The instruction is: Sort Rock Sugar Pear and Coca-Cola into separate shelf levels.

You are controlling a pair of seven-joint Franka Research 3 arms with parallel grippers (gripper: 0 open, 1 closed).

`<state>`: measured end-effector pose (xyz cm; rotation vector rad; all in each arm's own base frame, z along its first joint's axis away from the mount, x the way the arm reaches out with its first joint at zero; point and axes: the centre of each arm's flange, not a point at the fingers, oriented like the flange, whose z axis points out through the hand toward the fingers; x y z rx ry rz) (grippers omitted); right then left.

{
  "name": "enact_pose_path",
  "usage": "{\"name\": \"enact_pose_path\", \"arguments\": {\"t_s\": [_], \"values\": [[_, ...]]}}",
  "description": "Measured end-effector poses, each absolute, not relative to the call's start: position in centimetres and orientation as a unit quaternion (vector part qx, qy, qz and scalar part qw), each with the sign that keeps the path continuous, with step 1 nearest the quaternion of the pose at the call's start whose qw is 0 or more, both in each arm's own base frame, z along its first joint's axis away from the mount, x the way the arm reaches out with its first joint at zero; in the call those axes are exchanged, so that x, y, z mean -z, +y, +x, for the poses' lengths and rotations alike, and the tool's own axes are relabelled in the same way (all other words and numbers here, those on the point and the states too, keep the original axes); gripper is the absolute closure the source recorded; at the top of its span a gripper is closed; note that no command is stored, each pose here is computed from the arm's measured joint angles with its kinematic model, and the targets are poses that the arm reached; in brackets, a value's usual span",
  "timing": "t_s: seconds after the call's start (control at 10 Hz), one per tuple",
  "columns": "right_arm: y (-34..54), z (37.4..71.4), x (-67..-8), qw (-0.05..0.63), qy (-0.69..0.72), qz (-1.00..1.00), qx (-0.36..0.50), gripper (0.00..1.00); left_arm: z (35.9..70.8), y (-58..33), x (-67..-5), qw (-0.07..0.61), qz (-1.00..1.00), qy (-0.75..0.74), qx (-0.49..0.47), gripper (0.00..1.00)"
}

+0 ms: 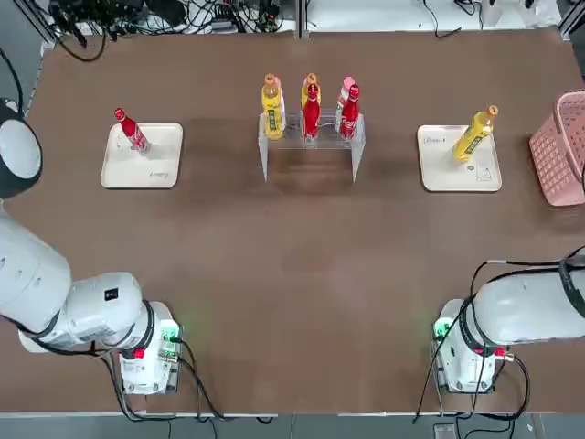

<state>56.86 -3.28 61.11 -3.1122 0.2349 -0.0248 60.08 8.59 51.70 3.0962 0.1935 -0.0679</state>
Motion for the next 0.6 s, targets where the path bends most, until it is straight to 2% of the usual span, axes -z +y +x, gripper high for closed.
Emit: {"name": "enact_pose_path", "arguments": {"t_s": [0.4, 0.5, 0.6], "values": [[-6.1, 56.2, -54.4, 0.011, 0.094, -0.995, -0.042, 0.03, 59.1, 9.6, -44.0, -0.002, 0.998, 0.058, 0.020, 0.00], [-6.7, 55.9, -52.8, 0.012, 0.089, -0.994, -0.056, 0.11, 58.6, 9.8, -42.1, -0.008, 0.998, 0.056, 0.023, 0.03], [-7.6, 55.5, -51.2, 0.013, 0.084, -0.994, -0.062, 0.12, 58.2, 9.8, -40.5, -0.010, 0.998, 0.056, 0.021, 0.04]]}}
